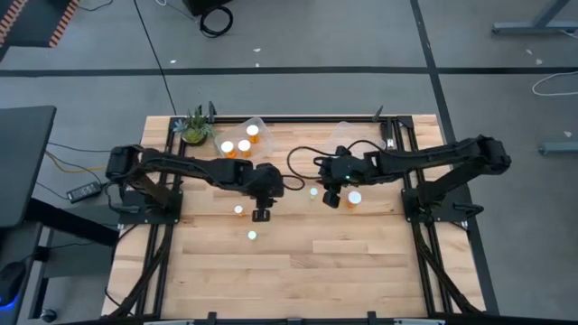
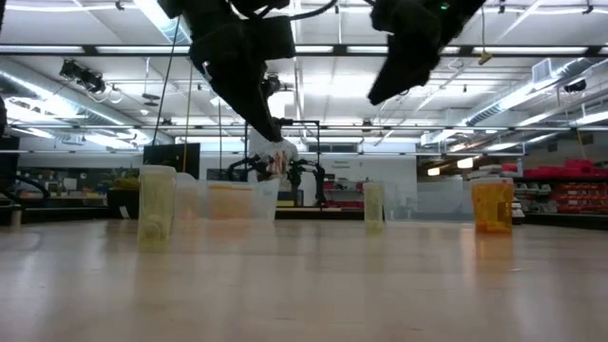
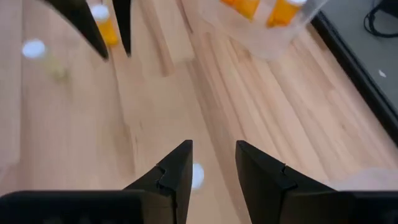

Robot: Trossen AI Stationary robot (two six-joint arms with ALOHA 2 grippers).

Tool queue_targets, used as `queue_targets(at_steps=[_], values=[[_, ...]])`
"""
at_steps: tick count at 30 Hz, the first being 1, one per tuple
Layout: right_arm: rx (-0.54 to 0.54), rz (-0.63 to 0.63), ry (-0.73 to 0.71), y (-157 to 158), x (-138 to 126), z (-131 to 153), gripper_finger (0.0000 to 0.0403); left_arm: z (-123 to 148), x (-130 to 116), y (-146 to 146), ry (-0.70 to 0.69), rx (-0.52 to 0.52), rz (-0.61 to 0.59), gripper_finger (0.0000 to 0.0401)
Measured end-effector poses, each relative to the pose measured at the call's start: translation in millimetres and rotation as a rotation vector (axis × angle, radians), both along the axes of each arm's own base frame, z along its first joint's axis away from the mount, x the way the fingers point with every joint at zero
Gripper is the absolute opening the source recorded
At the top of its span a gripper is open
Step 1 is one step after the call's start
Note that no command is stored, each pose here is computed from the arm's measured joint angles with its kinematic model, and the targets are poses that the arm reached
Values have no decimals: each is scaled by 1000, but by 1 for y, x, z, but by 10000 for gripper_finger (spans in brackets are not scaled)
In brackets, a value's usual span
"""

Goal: Pick and place medicine bottles into bin by pill shape (circle, oval)
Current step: Put the yellow tablet bottle into the right transparent bin

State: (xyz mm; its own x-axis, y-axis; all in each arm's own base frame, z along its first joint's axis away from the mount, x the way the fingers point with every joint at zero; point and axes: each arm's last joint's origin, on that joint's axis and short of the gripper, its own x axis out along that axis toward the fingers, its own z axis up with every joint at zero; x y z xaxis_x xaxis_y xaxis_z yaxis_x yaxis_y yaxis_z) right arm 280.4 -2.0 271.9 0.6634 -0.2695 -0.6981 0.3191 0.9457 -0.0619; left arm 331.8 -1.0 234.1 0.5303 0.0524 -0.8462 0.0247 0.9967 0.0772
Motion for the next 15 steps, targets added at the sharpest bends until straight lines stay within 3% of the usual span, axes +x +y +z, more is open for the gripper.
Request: queue_targets(at_steps=[9, 15], values=[[16, 31, 23, -19, 12, 5, 129, 3, -32, 4, -87, -17, 41, 110], [23, 63, 83, -25, 18, -8, 129, 2, -48, 6, -196, -31, 77, 110]])
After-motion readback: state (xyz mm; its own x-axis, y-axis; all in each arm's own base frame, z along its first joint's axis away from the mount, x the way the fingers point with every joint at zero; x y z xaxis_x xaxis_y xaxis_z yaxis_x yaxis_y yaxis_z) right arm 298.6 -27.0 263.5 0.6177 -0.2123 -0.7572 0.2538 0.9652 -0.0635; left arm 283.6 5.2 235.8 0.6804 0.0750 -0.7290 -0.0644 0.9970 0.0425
